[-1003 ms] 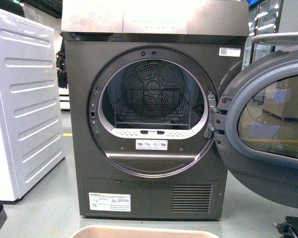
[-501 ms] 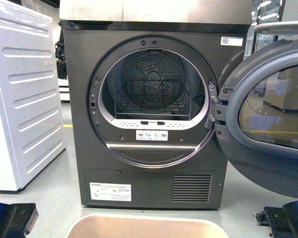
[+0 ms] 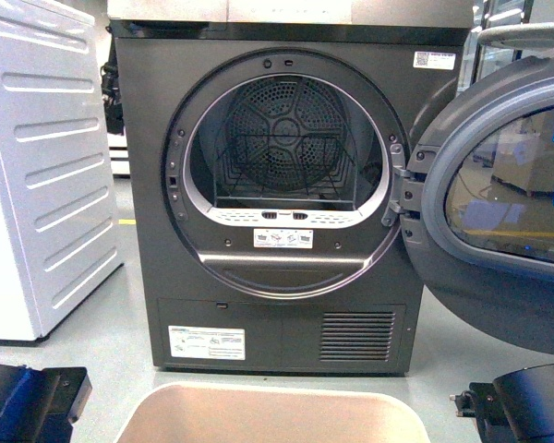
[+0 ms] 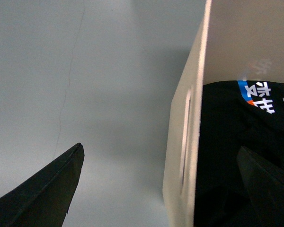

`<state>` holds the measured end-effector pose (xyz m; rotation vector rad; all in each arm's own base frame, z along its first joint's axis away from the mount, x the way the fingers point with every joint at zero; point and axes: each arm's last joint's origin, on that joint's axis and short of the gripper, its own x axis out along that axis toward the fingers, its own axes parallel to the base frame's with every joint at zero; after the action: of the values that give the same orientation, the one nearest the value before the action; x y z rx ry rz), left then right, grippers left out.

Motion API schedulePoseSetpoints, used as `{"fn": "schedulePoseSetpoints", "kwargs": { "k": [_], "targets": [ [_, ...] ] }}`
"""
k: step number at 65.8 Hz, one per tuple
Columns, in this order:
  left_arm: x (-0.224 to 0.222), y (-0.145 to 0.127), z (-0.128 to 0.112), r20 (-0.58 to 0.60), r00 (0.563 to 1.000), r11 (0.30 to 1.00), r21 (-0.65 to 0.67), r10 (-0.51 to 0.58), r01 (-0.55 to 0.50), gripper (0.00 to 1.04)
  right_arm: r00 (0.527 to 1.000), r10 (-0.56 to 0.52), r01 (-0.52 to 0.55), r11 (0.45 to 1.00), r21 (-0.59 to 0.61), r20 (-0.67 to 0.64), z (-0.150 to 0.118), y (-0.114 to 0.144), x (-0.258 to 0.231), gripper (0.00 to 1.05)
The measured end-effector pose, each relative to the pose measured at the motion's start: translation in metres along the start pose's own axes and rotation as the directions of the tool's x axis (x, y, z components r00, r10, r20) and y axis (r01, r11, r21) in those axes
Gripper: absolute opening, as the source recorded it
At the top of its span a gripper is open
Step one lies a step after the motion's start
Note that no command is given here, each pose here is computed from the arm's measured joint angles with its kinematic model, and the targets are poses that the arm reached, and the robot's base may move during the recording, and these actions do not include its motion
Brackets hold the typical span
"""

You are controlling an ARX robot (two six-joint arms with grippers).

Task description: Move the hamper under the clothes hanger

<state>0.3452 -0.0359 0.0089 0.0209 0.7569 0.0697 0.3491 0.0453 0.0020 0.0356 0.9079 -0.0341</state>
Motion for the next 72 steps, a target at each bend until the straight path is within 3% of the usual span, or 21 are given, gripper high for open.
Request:
{"fn": "schedulePoseSetpoints", "kwargs": {
  "k": [19, 72],
  "targets": [
    [0.013, -0.006, -0.011, -0.030, 1.000, 1.000, 0.012, -0.008, 0.008, 0.98, 1.000, -0.009, 0.009, 1.000, -0.003, -0.001, 0.001, 0.001, 0.003, 0.97],
    [0.029, -0.016, -0.004, -0.012, 1.000, 1.000, -0.005, -0.022, 0.022, 0.98, 1.000, -0.014, 0.014, 1.000, -0.016, 0.003, 0.007, 0.013, 0.017, 0.97]
  ]
}}
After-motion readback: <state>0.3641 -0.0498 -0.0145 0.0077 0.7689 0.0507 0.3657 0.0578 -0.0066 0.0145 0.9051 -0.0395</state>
